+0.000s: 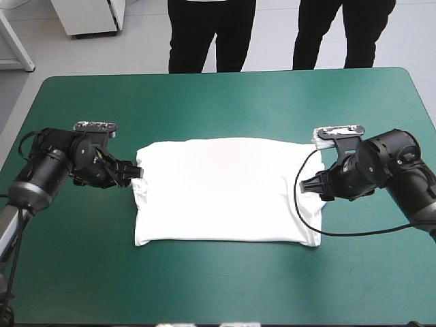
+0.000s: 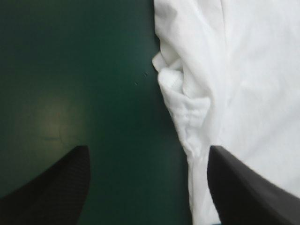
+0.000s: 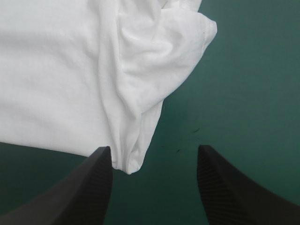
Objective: Fold the cloth
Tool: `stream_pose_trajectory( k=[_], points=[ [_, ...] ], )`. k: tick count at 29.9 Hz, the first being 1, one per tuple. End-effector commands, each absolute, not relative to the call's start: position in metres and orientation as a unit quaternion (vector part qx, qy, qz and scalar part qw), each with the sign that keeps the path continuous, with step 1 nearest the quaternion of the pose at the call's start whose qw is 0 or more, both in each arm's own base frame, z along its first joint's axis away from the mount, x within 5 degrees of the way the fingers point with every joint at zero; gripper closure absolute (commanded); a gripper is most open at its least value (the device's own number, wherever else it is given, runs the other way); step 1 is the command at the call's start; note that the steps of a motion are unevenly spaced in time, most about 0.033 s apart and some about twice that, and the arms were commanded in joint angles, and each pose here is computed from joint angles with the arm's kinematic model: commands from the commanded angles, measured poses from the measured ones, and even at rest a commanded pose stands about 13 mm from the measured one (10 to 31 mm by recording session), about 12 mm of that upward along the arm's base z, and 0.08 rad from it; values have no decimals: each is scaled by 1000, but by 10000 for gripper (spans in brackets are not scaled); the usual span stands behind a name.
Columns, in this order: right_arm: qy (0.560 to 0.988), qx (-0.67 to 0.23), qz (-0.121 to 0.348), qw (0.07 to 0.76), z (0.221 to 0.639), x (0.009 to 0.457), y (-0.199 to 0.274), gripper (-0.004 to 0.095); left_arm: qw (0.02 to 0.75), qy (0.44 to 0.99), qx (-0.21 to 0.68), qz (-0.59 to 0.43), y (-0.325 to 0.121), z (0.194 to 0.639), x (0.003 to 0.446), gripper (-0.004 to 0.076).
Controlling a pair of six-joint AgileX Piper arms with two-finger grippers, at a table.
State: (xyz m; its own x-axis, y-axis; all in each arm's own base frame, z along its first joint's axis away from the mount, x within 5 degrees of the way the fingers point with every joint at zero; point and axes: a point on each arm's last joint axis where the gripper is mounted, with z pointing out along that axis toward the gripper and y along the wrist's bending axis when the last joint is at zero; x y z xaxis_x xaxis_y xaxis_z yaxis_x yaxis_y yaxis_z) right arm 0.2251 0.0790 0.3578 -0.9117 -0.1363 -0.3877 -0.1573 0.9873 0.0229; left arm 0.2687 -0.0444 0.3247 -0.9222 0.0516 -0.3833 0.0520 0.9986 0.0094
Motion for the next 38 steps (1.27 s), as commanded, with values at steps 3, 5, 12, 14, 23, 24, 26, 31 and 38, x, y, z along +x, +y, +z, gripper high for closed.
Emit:
stream_pose_trajectory(
  k=[3,5,12,14,23,24,26,31,38],
  points=[
    [971,-76,17,226,373,220,74,432,233,972,20,-16,-39,336,299,218],
    [971,-76,13,227,373,221,74,445,223,974,25,-33,-41,330,310,218],
    [970,-77,1,229,373,221,72,454,199,979,27,-36,-45,303,336,227],
    [970,-77,1,229,373,221,72,454,189,981,27,-34,-46,294,341,243],
    [970,-77,1,229,373,221,72,454,147,988,26,-29,-48,250,363,288],
    [970,-77,1,229,373,221,72,454,140,989,26,-29,-49,245,365,288],
    [970,-77,1,229,373,221,72,454,129,991,26,-28,-49,237,367,288],
    [970,-77,1,229,373,221,72,456,108,993,26,-25,-50,220,372,293],
    [970,-77,1,229,373,221,72,456,101,994,25,-26,-50,214,373,727]
  ],
)
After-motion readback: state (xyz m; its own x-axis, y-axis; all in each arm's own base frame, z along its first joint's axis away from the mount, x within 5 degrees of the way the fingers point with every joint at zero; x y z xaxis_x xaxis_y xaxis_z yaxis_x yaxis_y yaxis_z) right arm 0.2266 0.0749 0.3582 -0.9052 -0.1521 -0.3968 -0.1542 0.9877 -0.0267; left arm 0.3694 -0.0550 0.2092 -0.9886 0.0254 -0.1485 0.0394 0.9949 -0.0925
